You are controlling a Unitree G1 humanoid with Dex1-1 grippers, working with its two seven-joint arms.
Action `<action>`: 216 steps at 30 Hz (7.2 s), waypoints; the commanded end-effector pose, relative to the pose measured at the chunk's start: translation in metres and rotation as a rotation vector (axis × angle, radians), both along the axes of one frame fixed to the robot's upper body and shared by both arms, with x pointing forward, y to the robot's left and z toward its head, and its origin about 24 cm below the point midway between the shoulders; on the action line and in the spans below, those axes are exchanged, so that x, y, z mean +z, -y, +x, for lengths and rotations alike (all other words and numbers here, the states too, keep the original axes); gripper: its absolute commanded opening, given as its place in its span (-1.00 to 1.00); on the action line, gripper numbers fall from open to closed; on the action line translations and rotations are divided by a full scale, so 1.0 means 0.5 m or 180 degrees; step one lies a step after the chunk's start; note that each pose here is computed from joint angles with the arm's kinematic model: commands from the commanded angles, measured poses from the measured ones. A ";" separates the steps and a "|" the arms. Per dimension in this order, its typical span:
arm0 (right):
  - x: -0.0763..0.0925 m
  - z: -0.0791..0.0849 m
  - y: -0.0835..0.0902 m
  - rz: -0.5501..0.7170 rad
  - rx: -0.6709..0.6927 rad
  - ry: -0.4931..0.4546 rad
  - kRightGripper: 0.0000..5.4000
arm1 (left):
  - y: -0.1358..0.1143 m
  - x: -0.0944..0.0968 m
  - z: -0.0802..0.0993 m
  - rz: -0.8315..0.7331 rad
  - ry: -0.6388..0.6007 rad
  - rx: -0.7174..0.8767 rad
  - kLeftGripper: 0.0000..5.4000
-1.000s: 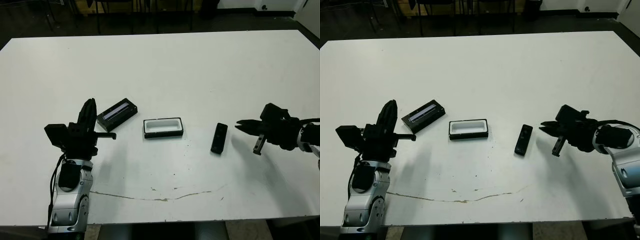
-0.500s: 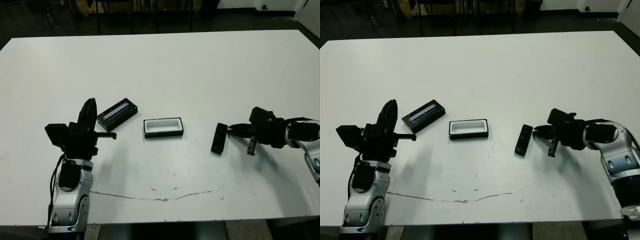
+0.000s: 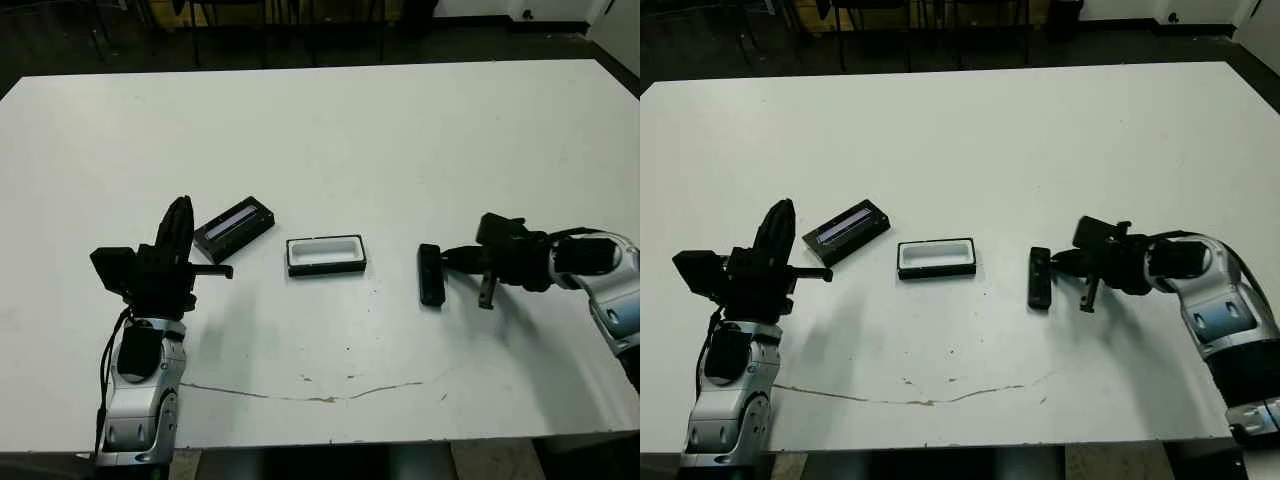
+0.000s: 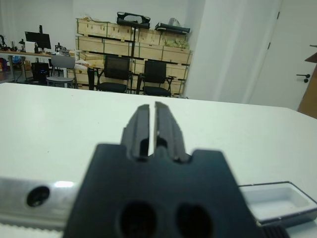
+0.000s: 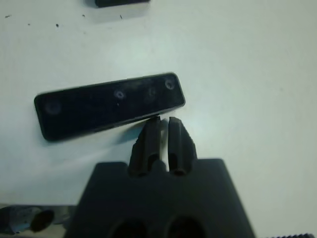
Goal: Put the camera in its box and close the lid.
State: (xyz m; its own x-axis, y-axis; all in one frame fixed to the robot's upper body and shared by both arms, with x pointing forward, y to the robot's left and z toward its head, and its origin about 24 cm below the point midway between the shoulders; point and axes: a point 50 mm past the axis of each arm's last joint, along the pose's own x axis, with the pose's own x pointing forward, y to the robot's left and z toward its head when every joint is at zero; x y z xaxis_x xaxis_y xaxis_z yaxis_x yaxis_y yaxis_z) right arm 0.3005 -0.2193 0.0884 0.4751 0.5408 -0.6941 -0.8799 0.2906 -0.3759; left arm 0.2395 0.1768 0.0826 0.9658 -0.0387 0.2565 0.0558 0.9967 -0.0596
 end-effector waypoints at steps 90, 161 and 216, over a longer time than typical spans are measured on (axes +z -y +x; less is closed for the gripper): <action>-0.122 -0.166 -0.059 0.1715 -0.1664 0.0473 0.99 | -0.006 -0.019 -0.009 -0.0004 -0.0176 0.0039 -1.00; 0.053 -0.133 -0.051 0.1279 -0.1295 0.0041 0.02 | 0.002 -0.021 -0.021 0.0047 -0.0198 0.0053 -1.00; -0.062 -0.153 -0.042 0.1125 -0.1543 -0.0203 -0.71 | 0.000 -0.020 -0.024 0.0090 -0.0178 0.0048 -1.00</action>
State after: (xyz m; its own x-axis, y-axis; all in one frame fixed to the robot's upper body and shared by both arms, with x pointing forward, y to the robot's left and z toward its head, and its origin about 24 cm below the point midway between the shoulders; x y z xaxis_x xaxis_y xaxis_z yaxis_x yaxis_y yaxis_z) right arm 0.2265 -0.1921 0.0655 0.7030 0.5060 -0.4998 -0.6416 0.7544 -0.1388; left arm 0.2286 0.1747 0.0773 0.9737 -0.0374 0.2249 0.0463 0.9983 -0.0345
